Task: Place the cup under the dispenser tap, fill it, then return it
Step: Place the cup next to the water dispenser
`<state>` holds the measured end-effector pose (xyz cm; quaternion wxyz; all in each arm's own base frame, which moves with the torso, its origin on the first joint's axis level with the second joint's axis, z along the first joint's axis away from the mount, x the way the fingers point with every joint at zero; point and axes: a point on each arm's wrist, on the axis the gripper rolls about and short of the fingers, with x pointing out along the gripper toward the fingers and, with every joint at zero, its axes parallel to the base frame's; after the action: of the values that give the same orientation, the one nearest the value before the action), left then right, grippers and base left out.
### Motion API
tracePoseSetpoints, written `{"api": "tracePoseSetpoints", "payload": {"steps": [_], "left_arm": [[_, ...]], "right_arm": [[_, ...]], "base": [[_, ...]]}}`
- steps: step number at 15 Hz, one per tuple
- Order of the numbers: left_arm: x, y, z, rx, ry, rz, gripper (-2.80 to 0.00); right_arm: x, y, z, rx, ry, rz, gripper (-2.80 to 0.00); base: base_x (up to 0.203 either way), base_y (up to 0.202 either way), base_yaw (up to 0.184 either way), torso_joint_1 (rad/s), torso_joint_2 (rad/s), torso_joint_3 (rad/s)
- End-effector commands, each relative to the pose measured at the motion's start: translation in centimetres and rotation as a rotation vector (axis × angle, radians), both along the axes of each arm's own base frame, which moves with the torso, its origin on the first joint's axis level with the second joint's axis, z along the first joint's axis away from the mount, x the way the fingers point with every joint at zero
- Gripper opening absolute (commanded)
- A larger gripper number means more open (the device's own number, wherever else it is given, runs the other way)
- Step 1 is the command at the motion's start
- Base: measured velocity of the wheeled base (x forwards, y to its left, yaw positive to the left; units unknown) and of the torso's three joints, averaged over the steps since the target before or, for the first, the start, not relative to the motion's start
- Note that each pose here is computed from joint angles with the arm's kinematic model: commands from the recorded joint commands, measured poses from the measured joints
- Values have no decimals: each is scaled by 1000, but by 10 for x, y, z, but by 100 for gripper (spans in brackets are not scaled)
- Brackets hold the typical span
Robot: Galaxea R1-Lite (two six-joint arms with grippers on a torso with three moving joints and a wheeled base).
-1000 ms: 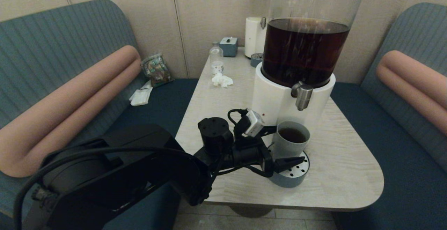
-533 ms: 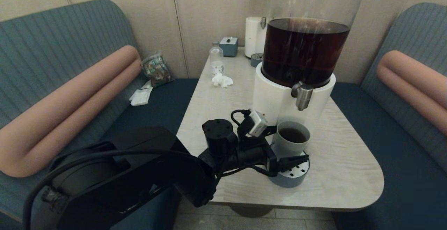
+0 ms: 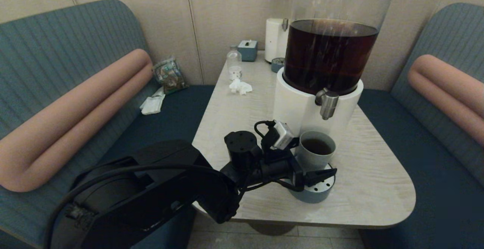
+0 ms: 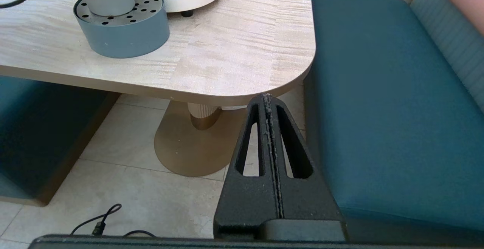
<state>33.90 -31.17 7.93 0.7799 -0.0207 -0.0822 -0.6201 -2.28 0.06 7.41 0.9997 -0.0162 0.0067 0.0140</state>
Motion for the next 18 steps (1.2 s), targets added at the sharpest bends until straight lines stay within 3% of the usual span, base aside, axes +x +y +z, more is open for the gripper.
{"api": "tracePoseSetpoints", "payload": {"steps": [1,12,13,18], "left_arm": [[1,-1,-1,-5,-5,-1,0],[1,-1,-2,-14,0,-1,0],[1,-1,0,-20,5,-3,-280],[-1,-2,2,-32,0,4,-280]], "right_arm": [[0,0,0,0,1,1,-280],[0,0,0,0,0,1,-280],[0,0,0,0,0,1,-280],[0,0,0,-1,0,0,-280]], "base": [[0,0,0,0,0,0],[0,0,0,0,0,0],[0,0,0,0,0,0],[0,0,0,0,0,0]]}}
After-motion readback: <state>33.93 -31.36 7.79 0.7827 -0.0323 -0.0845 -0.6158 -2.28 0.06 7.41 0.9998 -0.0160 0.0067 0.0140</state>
